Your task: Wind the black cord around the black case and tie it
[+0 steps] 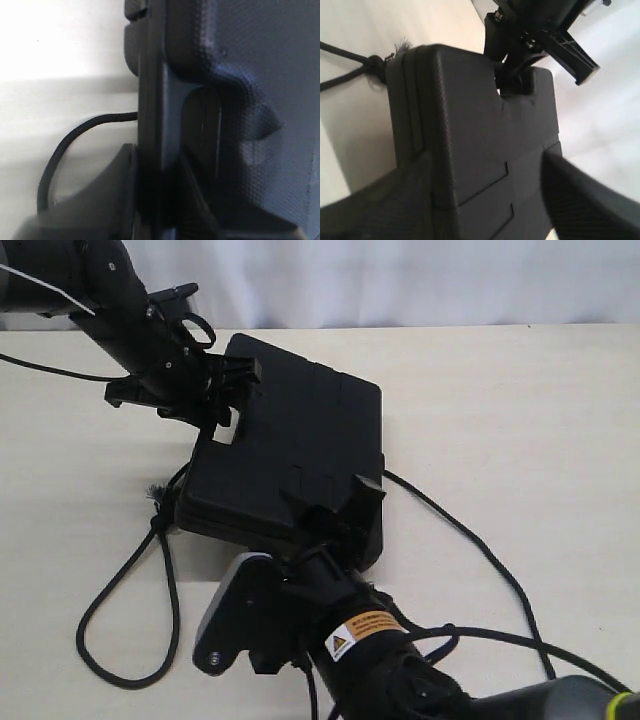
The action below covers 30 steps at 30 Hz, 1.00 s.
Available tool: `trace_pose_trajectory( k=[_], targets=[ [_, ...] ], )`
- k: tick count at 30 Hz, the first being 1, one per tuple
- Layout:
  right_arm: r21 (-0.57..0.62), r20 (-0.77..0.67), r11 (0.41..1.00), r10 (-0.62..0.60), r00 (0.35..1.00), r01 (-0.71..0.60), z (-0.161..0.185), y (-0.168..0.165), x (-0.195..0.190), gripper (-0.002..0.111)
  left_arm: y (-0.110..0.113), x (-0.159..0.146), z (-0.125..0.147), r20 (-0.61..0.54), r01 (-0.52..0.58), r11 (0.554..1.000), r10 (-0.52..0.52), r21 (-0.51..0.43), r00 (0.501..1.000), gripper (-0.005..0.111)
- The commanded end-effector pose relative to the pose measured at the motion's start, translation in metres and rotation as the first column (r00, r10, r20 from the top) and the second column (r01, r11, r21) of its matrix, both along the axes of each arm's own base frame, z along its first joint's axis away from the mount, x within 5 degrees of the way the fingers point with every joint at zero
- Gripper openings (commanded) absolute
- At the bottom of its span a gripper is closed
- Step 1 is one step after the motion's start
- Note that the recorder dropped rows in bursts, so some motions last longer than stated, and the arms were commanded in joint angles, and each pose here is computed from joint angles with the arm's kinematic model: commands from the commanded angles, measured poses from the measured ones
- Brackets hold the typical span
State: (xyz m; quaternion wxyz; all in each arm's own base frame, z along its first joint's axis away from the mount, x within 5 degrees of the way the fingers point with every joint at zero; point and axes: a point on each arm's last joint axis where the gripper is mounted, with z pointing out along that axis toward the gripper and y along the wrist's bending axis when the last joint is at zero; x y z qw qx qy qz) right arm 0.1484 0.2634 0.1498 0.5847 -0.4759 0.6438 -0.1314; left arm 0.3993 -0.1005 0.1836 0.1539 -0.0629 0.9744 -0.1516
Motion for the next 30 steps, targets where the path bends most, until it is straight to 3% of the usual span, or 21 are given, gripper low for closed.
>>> trace_pose_trajectory(
  k=[1, 3, 7, 14, 20, 26, 28, 30],
  targets=[
    [0.017, -0.018, 1.0, 0.003, 1.0, -0.002, -0.008, 0.014, 0.003, 0.099, -0.005, 0.001, 0.018, 0.046, -0.018, 0.998, 0.021, -0.058, 0.999, 0.0],
    [0.014, -0.022, 1.0, 0.003, 1.0, -0.002, -0.014, 0.02, 0.005, 0.11, -0.005, 0.001, 0.022, 0.052, -0.018, 0.998, 0.021, -0.062, 0.998, 0.0],
    [-0.016, -0.026, 1.0, -0.001, 1.0, 0.001, -0.03, 0.03, 0.008, 0.11, -0.006, -0.001, 0.028, 0.057, -0.017, 0.996, 0.022, -0.088, 0.998, 0.0],
    [-0.04, 0.141, 0.996, -0.074, 0.987, 0.08, -0.052, 0.036, 0.018, 0.11, -0.008, -0.001, 0.029, 0.053, -0.03, 0.993, 0.036, -0.115, 0.998, 0.0],
    [-0.089, 0.122, 0.979, -0.169, 0.978, 0.181, -0.079, 0.038, 0.033, 0.109, -0.009, -0.002, 0.029, 0.038, -0.035, 0.991, 0.04, -0.131, 0.998, 0.0],
    [-0.062, 0.12, 0.949, -0.301, 0.946, 0.31, -0.074, 0.032, 0.062, 0.09, -0.01, -0.003, 0.03, 0.027, -0.037, 0.989, 0.042, -0.142, 0.999, 0.0],
    [-0.058, 0.12, 0.939, -0.332, 0.936, 0.34, -0.073, 0.027, 0.071, 0.078, -0.01, -0.003, 0.03, 0.027, -0.038, 0.989, 0.042, -0.143, 0.999, 0.0],
    [-0.069, 0.125, 0.934, -0.34, 0.932, 0.35, -0.073, 0.024, 0.075, 0.059, -0.011, -0.003, 0.03, 0.022, -0.042, 0.987, 0.046, -0.155, 0.999, 0.0]
  ],
)
